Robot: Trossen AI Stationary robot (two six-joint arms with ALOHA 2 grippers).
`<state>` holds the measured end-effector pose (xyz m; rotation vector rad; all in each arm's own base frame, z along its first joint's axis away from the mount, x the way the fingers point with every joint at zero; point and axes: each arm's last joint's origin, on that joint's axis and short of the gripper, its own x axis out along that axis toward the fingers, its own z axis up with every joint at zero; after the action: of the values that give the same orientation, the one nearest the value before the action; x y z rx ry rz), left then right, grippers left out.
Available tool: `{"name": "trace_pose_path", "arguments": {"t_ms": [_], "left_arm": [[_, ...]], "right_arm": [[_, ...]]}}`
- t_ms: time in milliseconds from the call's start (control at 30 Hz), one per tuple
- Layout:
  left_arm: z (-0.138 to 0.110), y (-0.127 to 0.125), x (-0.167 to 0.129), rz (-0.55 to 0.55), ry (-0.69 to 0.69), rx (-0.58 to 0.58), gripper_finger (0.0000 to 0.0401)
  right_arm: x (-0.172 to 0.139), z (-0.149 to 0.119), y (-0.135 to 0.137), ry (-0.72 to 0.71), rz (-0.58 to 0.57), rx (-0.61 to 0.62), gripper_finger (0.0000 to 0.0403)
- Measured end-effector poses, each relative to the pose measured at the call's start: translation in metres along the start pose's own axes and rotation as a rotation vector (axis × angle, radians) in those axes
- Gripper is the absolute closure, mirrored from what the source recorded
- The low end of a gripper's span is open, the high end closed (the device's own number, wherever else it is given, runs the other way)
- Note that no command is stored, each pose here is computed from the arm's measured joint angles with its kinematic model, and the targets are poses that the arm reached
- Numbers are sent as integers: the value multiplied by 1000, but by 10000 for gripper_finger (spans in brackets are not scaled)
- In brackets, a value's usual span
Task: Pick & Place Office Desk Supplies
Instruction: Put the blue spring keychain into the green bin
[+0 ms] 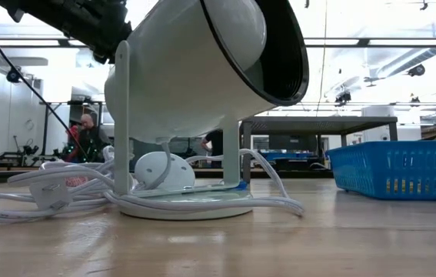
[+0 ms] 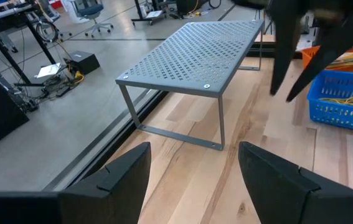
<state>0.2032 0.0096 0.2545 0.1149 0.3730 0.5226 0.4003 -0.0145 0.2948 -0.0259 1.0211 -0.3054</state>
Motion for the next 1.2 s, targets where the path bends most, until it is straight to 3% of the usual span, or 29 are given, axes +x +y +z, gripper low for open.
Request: {"name": "trace_pose_path", "arguments": {"t_ms": [467, 900, 1033, 1200], "left_arm": [[0, 0, 0, 0, 0, 0, 156], [0, 0, 0, -1, 2, 22, 157], [2, 4, -7, -1, 3, 105, 156], [12, 12, -28, -146, -108, 131, 157]], "right_arm": [[-45, 27, 3, -116, 60, 50, 331], [-45, 23, 6, -73, 59, 26, 328], [-45, 22, 6, -70, 59, 25, 334], [-45, 17, 6, -31, 53, 15, 332]]}}
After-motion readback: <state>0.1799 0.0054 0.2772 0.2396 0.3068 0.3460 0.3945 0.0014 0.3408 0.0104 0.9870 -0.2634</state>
